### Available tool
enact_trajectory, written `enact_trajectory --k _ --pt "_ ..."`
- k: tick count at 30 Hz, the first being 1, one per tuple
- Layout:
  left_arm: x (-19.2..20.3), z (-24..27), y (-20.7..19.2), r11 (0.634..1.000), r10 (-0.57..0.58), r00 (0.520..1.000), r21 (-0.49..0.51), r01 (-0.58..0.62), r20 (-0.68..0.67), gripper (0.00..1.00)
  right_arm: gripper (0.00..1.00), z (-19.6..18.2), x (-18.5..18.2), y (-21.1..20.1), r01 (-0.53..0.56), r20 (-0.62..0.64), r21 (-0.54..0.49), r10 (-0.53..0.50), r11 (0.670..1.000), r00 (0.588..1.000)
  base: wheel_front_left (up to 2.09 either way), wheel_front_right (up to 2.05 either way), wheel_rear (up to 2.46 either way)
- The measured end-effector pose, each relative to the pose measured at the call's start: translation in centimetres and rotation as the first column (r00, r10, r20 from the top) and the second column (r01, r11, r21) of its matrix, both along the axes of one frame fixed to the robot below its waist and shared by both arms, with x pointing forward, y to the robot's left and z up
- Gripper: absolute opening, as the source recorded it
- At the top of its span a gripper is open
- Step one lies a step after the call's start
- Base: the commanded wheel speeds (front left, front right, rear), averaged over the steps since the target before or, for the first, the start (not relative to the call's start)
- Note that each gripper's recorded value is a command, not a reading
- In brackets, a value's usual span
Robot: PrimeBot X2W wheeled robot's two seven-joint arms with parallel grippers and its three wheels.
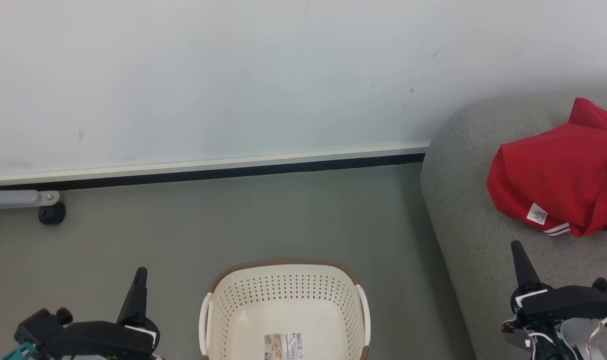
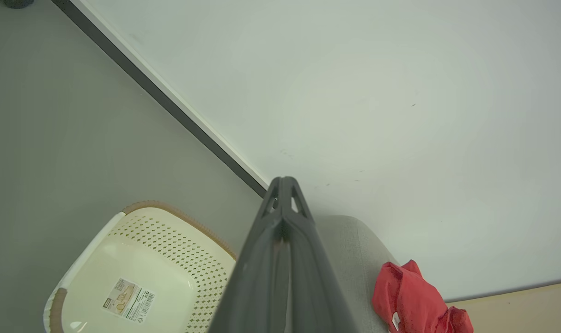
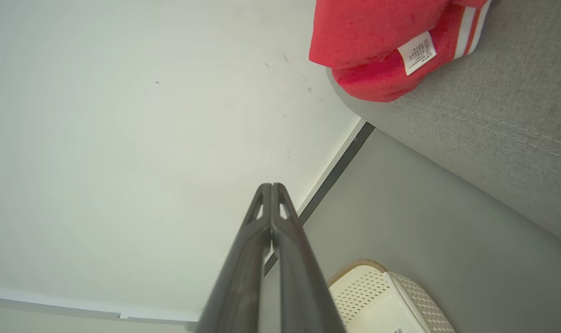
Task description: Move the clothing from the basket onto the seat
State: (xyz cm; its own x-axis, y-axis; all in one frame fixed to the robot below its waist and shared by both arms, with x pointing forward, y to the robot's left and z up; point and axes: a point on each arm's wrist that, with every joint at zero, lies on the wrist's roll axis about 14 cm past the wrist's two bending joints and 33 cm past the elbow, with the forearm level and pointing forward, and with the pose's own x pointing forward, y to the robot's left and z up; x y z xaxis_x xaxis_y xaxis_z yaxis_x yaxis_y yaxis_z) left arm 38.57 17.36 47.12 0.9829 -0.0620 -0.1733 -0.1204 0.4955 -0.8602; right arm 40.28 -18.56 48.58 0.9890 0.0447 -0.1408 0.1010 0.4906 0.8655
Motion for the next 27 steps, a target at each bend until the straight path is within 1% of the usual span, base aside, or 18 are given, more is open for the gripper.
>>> enact_trajectory --k 7,9,15,21,27 --pt "-0.2 0.0 0.3 0.993 0.022 1.000 -0.112 -0.021 0.001 0.00 0.00 -0.1 -0.4 -0.3 0.021 0.000 0.108 -0.021 0.994 1.000 0.00 0.00 0.00" --pt "-0.2 0.0 0.3 0.992 0.026 1.000 -0.125 -0.026 0.000 0.00 0.00 0.0 -0.4 -0.3 0.022 0.002 0.120 -0.023 0.993 1.000 0.00 0.00 0.00" --pt "-0.3 0.1 0.5 0.977 0.039 0.999 -0.208 -0.037 0.006 0.00 0.00 -0.2 -0.8 -0.7 0.042 0.001 0.207 -0.043 0.977 0.999 0.00 0.00 0.00" --pt "-0.4 0.2 1.0 0.955 0.066 0.998 -0.291 -0.061 0.009 0.00 0.00 0.1 -0.8 -1.0 0.060 0.016 0.296 -0.068 0.953 0.998 0.00 0.00 0.00" --pt "-0.5 0.5 1.2 0.923 0.083 0.996 -0.379 -0.070 0.018 0.00 0.00 0.0 -1.3 -1.4 0.077 0.018 0.380 -0.091 0.922 0.996 0.00 0.00 0.00"
